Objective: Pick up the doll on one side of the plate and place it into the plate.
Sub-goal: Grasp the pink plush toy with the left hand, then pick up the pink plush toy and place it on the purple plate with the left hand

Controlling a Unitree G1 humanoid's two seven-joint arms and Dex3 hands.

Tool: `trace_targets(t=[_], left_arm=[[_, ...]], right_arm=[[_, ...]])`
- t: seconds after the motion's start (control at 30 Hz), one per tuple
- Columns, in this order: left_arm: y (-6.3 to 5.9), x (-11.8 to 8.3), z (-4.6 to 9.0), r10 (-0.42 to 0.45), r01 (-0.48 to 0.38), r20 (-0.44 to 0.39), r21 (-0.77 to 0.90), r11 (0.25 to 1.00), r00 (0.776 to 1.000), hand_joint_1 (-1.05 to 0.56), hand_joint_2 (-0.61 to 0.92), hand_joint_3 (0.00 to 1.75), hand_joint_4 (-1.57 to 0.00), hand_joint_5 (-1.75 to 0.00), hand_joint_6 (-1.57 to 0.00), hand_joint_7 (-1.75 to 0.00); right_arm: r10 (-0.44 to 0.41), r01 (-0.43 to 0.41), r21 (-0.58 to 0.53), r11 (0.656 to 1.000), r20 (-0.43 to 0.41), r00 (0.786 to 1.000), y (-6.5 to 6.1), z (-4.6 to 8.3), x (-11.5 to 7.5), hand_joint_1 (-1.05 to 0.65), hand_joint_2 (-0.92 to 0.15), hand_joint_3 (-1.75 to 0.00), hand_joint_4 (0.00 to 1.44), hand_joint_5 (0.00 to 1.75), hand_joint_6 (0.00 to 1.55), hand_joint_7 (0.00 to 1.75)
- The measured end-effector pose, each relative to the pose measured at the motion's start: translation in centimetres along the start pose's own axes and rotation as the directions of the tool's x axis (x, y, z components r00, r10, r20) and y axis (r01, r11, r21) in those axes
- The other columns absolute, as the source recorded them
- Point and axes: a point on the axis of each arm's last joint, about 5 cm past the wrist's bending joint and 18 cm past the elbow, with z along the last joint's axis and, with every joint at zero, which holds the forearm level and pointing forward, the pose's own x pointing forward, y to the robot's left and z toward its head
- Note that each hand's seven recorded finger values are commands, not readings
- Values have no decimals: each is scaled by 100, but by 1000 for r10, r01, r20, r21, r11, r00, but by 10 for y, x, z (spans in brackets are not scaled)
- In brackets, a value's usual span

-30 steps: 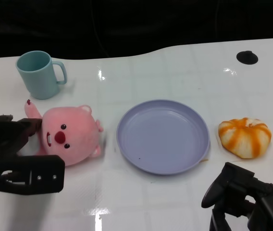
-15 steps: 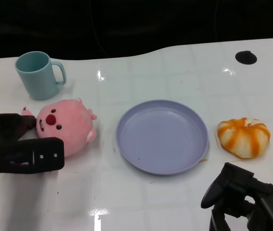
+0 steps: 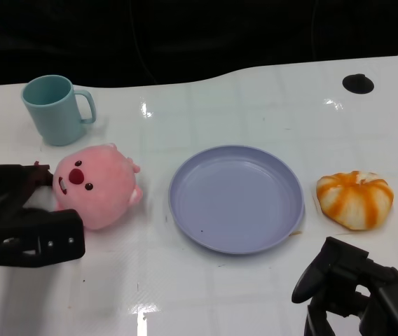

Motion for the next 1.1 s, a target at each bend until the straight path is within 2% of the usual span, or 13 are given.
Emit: trace_targets(t=[0.2, 0.3, 0.47, 0.6, 0.7, 0.8, 0.93, 1.1], left_arm=[[-9, -4, 0, 100, -100, -8, -52, 994, 995, -17, 81, 46, -86, -175, -64, -175], [-11, -6, 1, 127, -127, -9, -75, 989, 992, -16, 64, 77, -89, -175, -67, -175], [-13, -7, 2, 172, -171, -2, -109, 979, 985, -15, 54, 97, -92, -175, -71, -175], [-13, -8, 7, 212, -212, -20, -189, 959, 977, -17, 54, 101, -92, -175, -70, -175], [-7, -6, 15, 254, -252, -26, -246, 936, 967, -16, 54, 103, -92, -175, -71, -175], [4, -7, 23, 293, -282, -8, -297, 912, 956, -18, 47, 117, -93, -175, -74, -175], [16, -9, 39, 302, -271, 39, -344, 899, 953, -16, 39, 130, -95, -175, -77, -175], [27, -13, 59, 309, -255, 98, -366, 895, 946, -17, 37, 135, -95, -175, -77, -175]], right_arm=[[0, 0, 0, 1000, -1, 1000, 0, 0, 0, 7, -42, -137, 72, 175, 62, 153], [1, -1, 0, 1000, 0, 1000, 0, 0, 1, 9, -42, -138, 71, 175, 62, 154], [1, -1, 1, 1000, -1, 1000, 0, -1, 1, 8, -42, -138, 72, 175, 62, 154], [1, -1, 1, 1000, -1, 1000, 0, -1, 1, 8, -42, -138, 72, 175, 62, 154], [1, -1, 2, 1000, 0, 1000, 0, -1, 1, 9, -42, -138, 72, 175, 62, 154], [0, 0, 1, 1000, 0, 1000, 0, -1, 1, 8, -42, -138, 72, 175, 62, 154], [1, -1, 2, 1000, 0, 1000, 1, -1, 1, 8, -42, -138, 72, 175, 62, 154], [2, -2, 4, 1000, 0, 1000, 1, -1, 1, 8, -42, -138, 72, 175, 62, 154]])
